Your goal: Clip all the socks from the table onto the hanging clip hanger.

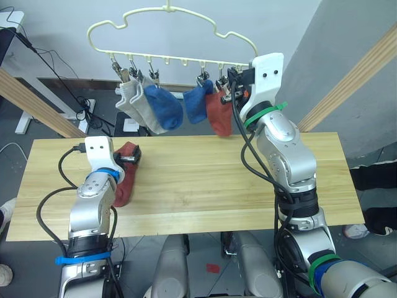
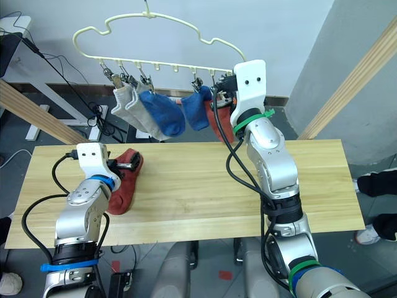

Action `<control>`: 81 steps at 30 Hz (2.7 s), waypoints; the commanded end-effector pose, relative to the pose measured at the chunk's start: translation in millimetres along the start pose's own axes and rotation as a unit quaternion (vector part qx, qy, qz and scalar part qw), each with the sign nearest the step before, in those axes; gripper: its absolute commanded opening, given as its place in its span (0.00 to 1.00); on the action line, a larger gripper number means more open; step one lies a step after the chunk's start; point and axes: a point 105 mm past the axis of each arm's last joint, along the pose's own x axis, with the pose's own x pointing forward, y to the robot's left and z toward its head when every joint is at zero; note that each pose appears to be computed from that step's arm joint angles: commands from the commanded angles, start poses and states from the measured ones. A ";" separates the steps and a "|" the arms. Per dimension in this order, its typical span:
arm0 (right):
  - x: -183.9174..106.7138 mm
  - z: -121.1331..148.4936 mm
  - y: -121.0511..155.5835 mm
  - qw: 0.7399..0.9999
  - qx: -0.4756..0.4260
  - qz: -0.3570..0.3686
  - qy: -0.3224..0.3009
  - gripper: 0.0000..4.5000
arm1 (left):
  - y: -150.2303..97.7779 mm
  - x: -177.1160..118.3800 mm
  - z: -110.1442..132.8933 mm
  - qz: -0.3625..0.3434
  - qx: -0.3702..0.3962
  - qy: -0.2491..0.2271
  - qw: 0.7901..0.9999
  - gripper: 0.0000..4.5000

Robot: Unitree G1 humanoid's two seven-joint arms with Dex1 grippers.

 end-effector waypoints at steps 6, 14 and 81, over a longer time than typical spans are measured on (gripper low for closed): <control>-2.1 18.2 9.9 0.999 0.001 0.018 -0.031 0.00 | 1.0 17.1 -14.6 -0.004 0.016 0.056 0.998 1.00; -3.4 19.1 10.6 0.999 0.001 0.017 -0.031 0.00 | 0.6 23.3 -33.6 0.007 0.014 0.109 0.994 1.00; -3.6 36.1 0.6 1.000 -0.015 -0.007 -0.020 0.00 | -299.4 -56.5 112.5 -0.428 0.008 -0.283 0.858 0.00</control>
